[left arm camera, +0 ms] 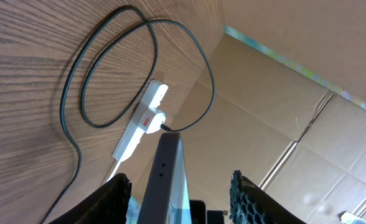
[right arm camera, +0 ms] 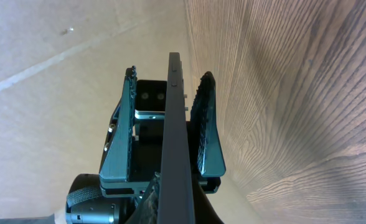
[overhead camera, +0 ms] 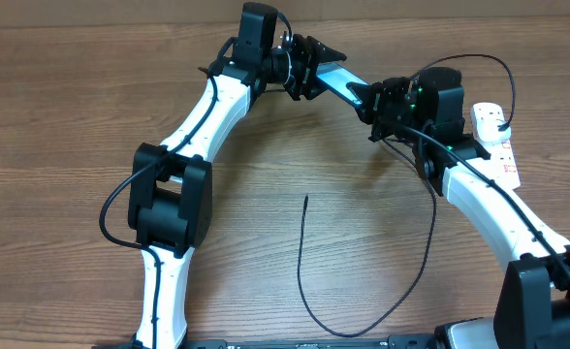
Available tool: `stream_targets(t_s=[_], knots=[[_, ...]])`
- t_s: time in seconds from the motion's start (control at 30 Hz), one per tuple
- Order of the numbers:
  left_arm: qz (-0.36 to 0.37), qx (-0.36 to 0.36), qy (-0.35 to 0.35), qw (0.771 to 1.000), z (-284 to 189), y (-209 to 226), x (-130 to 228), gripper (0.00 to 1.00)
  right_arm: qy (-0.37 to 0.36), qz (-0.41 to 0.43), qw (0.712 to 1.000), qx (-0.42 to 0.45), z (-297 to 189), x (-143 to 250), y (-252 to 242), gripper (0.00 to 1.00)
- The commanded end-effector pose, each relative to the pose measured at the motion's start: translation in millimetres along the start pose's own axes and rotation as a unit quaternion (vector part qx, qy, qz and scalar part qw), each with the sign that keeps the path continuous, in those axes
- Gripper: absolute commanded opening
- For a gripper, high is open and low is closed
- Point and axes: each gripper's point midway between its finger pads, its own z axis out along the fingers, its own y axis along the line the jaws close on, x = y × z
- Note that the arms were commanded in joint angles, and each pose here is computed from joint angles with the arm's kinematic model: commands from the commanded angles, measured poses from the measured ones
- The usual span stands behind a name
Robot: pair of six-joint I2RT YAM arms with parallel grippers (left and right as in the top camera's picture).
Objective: Plug charger to phone and switch on socket
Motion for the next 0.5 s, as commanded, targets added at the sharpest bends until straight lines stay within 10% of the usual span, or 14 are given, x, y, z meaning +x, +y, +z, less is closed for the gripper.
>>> stream_targets(t_s=[0.0, 0.47], knots=[[-0.002, 0.010, -0.003, 1.000, -5.2, -15.5, 9.8, 0.54, 0.010, -0.006, 1.000, -0.018, -0.9, 7.4, 14.5, 0.04], [-0.021, 0.010, -0.005, 1.000, -5.2, -15.5, 8.9, 0.51, 0.013, -0.022, 0.999, -0.032, -1.2, 9.4, 21.9, 0.04]])
